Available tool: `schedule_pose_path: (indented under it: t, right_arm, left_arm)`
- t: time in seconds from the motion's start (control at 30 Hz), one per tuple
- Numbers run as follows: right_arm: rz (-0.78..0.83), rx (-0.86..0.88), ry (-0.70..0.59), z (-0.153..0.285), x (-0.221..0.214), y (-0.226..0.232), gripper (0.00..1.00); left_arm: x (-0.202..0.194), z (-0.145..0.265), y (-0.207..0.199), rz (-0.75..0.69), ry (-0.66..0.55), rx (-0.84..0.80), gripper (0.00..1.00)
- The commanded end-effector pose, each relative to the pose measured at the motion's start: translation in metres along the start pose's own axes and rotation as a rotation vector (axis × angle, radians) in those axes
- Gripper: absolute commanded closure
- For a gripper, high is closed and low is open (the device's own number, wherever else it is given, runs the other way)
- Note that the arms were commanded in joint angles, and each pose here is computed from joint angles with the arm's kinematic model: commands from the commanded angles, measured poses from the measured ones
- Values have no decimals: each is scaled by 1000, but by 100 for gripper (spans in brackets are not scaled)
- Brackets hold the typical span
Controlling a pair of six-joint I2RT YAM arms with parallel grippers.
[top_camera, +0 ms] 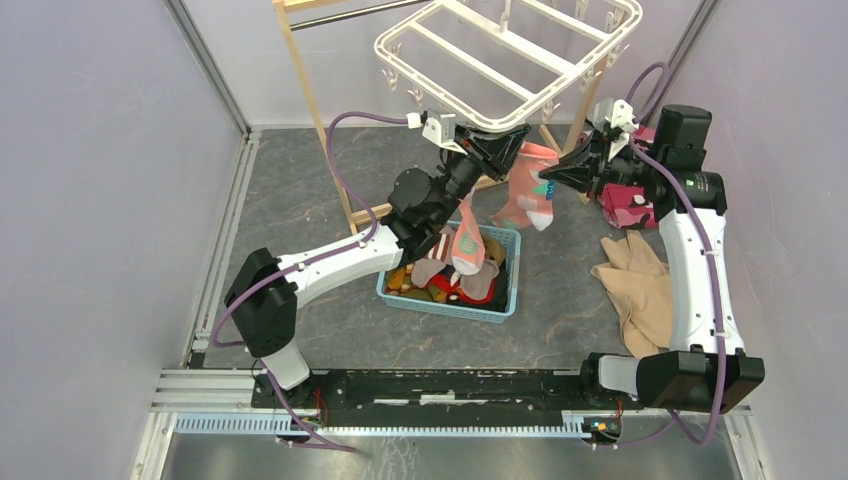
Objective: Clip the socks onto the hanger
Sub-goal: Open the clamp at the hanger, then clamp the sock onto the hanger.
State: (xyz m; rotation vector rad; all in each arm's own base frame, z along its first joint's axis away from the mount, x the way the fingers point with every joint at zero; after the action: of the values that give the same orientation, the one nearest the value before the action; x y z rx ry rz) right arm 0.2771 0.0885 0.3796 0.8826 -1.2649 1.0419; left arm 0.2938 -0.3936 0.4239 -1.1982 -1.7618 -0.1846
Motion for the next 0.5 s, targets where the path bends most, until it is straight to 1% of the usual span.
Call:
schedule_pose_path:
  t: [0.0,0.27,0.47]
  right_arm:
    - [66,1,-2,4,10,2,100]
    - [126,8,57,9,4,13,100]
    - [114,-1,34,10,10,9,100]
  left_arm:
    - [36,-2,-8,58,-96,-21,81]
    - [36,-2,-6,53,-95,-15,81]
    - [35,-2,-6,56,-92,-19,81]
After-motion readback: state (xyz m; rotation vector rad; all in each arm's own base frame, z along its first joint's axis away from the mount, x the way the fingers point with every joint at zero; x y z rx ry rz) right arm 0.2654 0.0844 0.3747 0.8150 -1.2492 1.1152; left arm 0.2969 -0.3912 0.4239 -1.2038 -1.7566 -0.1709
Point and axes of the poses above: each gripper's point midway between its finger pads, its own z axis back along the fingers, its own y axis along the line the jaws close on, x = y × z, the point moved 5 cm from there along z, back along the fingers, and after that the axes turned 4 degrees about -z, right-handed, at the moved point
